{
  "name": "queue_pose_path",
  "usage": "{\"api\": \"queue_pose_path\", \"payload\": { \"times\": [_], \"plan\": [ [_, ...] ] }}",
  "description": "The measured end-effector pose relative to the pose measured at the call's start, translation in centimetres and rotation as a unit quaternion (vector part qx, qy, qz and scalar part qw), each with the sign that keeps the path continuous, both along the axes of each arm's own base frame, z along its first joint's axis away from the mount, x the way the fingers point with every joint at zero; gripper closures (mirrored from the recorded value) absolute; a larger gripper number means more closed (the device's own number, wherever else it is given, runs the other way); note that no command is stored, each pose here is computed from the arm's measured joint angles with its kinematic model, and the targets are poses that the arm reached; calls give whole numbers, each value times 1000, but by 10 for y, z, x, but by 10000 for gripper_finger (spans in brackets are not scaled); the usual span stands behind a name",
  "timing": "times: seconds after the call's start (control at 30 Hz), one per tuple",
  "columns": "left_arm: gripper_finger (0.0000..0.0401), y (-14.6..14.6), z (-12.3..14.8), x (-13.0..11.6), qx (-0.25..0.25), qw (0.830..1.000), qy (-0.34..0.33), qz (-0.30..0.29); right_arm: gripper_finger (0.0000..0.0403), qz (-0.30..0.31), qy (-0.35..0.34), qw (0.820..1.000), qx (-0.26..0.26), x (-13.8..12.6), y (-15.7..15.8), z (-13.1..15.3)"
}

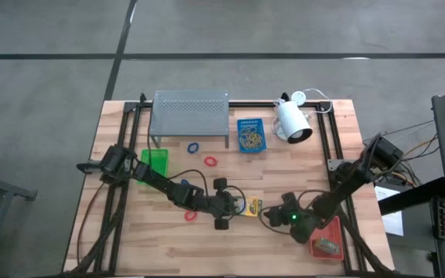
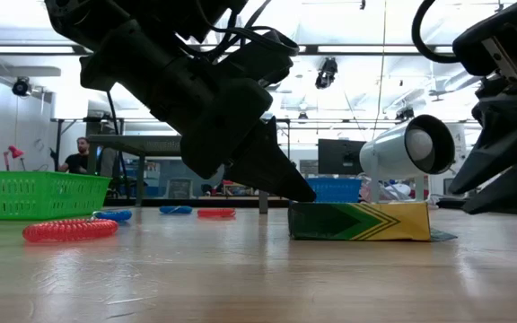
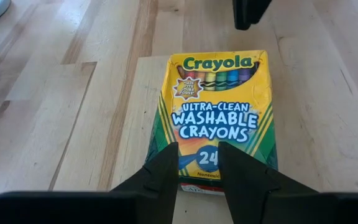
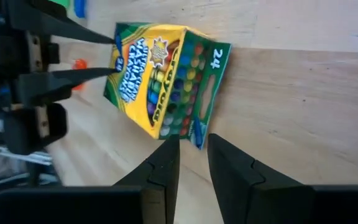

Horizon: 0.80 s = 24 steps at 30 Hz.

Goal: Pick & Place Office Desk Supplies
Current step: Put the big crayon box into the orange bin

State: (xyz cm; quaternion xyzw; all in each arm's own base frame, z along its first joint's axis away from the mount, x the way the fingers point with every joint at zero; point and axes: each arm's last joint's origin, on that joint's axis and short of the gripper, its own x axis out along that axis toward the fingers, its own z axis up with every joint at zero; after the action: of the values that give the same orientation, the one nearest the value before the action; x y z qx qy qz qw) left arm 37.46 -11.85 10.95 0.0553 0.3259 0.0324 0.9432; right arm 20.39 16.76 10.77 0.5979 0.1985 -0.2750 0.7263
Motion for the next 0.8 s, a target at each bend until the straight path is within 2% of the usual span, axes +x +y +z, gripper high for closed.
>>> {"api": "queue_pose_path", "payload": {
  "times": [0.27,0.8],
  "plan": [
    [284,0,0,0,0,1000,1,0,321,9,-4,1000,-24,-4,-19,5],
    [284,0,-1,-1,2,1000,6,0,321,37,15,999,-12,0,-14,3]
  ]
}}
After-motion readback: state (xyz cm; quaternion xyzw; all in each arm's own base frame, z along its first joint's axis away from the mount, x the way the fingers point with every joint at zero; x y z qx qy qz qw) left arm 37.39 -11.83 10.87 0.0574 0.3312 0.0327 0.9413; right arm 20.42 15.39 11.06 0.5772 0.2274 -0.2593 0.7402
